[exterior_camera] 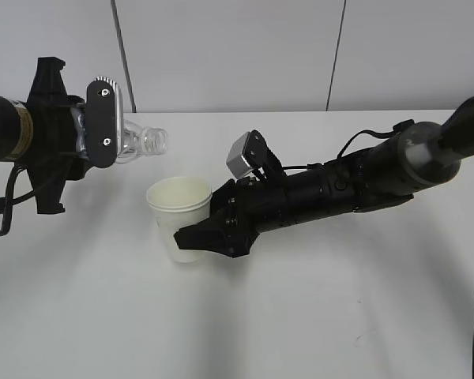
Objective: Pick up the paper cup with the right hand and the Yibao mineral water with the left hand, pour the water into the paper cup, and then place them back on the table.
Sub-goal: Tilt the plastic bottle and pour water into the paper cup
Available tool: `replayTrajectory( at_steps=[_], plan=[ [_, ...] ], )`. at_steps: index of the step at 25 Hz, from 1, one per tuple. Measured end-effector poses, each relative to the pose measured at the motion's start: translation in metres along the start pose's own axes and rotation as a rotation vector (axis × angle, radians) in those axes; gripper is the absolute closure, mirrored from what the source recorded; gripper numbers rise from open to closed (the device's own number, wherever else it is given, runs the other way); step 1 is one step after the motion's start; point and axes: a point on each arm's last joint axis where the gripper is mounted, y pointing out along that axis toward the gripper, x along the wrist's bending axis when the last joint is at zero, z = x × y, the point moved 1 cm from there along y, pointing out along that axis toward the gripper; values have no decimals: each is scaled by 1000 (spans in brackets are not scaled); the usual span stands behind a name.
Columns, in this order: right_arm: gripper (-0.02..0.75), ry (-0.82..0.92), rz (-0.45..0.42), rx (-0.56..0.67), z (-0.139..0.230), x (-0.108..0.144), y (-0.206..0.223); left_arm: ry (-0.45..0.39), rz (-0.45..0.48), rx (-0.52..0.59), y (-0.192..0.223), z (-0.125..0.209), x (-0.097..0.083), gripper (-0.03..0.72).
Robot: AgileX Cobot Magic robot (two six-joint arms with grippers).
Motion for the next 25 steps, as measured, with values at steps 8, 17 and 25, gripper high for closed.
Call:
replayTrajectory(
  at_steps=[8,17,25],
  plan=[
    [217,4,0,0,0,0,0,53,-12,24,0,2,1,356],
    [217,3,-1,1,0,0,0,135,-29,57,0,-3,1,365],
    [217,-3,-8,10,1,1,0,163,-4,82,9,-5,-7,366]
  ],
)
